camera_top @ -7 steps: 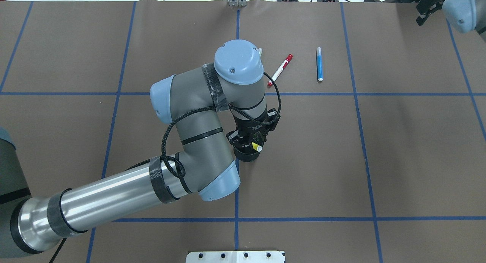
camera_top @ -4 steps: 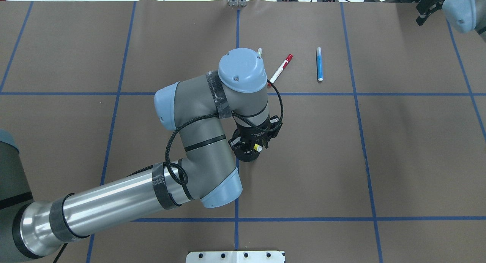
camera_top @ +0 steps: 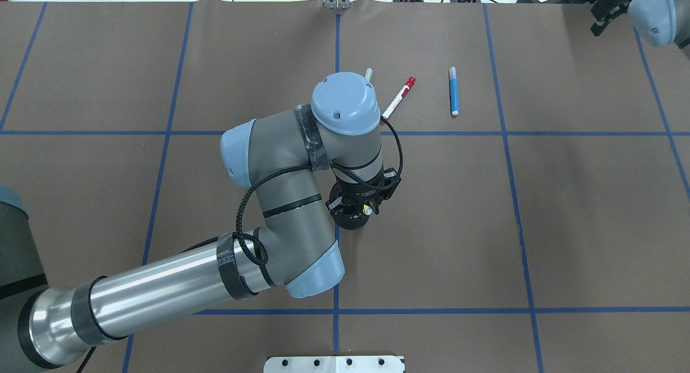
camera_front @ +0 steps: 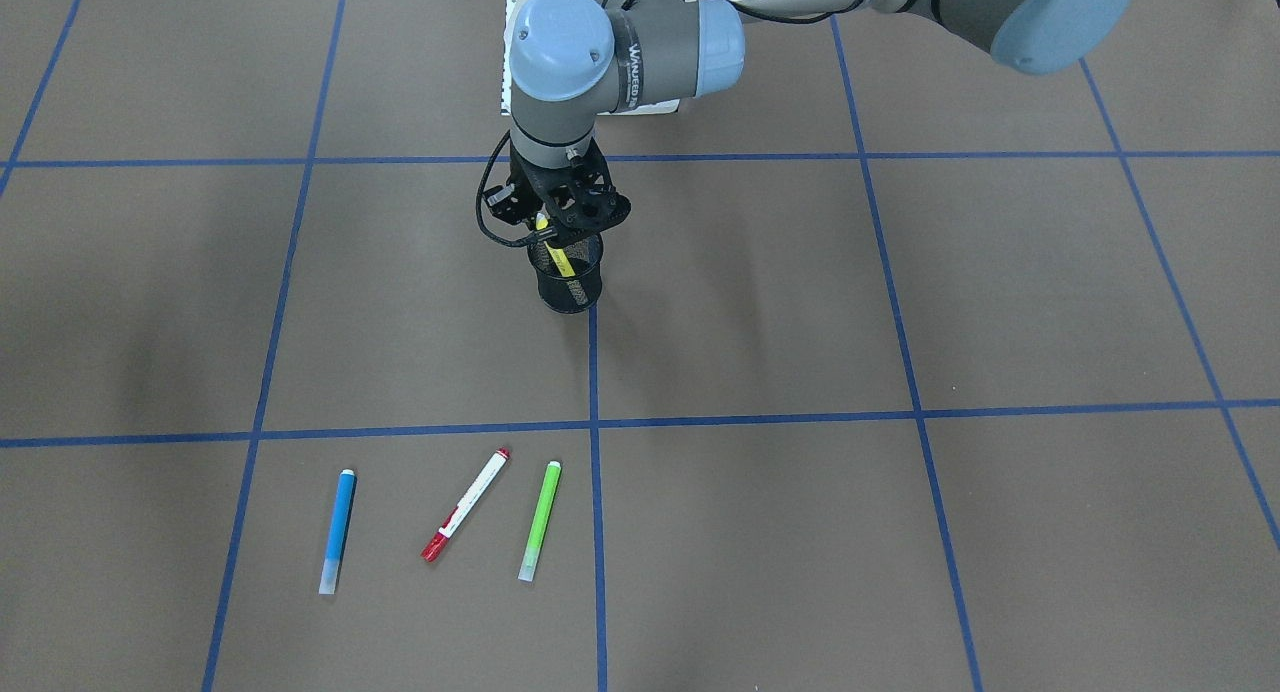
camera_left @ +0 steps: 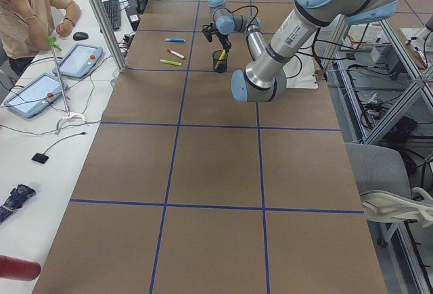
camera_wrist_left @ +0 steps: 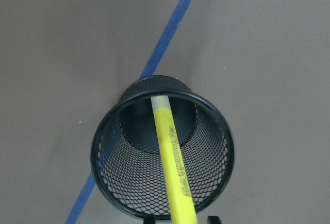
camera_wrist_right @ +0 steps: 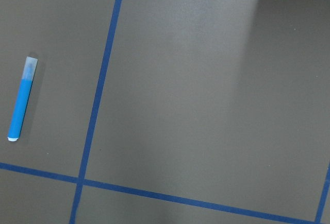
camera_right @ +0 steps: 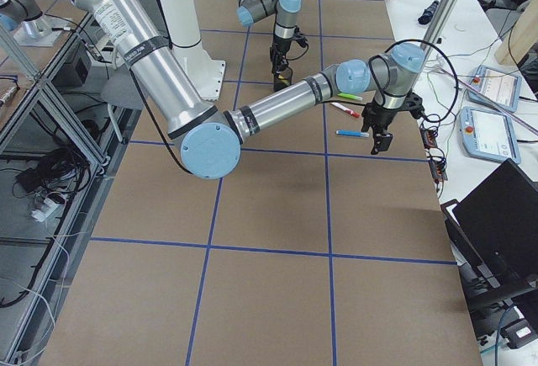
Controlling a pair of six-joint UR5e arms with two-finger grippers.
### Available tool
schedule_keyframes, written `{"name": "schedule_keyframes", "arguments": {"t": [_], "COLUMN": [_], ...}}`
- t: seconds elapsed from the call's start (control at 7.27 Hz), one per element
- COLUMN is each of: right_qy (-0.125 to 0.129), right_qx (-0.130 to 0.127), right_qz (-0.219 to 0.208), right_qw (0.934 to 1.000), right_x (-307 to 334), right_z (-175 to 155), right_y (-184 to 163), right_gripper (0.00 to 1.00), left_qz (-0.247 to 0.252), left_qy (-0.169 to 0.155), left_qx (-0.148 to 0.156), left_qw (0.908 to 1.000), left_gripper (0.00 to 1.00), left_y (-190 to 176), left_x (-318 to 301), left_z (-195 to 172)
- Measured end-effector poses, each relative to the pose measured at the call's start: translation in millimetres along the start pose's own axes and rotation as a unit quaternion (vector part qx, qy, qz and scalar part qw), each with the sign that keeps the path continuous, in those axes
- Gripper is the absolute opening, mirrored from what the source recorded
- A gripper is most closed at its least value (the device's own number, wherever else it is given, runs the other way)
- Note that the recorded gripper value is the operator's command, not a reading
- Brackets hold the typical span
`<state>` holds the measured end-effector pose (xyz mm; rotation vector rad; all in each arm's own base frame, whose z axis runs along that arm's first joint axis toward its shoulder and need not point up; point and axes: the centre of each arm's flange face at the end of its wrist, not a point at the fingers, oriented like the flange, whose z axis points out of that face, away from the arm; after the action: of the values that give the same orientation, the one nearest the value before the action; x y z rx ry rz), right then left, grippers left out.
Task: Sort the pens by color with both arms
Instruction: 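Lower the left gripper into the cup and grasp the yellow highlighter, then lift the yellow highlighter out of the cup with the left gripper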
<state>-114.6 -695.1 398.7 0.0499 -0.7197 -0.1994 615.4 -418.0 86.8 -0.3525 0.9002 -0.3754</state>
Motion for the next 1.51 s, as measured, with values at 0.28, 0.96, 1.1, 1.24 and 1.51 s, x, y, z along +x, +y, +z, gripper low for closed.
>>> {"name": "schedule_keyframes", "arguments": {"t": [0.28,0.96,1.1,1.24,1.51], "right_qy": [0.000,-0.001,-0.001,-0.001,-0.001], "right_qx": [0.000,0.001,0.001,0.002,0.002], "right_qz": [0.000,-0.001,-0.001,-0.001,-0.002], "right_qw": [1.0000,1.0000,1.0000,1.0000,1.0000], "right_x": [-1,-2,-2,-2,-2], "right_z": [0,-1,-2,-2,-2], "right_y": [0,0,0,0,0], "right_gripper": [0.99,0.99,0.99,0.99,0.99], "left_qz": [0.009,0.016,0.022,0.032,0.055], "left_qy": [0.000,0.006,0.008,0.007,0.024], "left_qx": [0.001,-0.001,-0.001,-0.001,-0.001], "left_qw": [1.0000,0.9998,0.9997,0.9995,0.9982], "left_gripper": [0.01,0.00,0.00,0.00,0.00], "left_y": [-1,9,17,26,45], "left_x": [0,-5,-14,-25,-40], "left_z": [0,-23,-39,-58,-104]}}
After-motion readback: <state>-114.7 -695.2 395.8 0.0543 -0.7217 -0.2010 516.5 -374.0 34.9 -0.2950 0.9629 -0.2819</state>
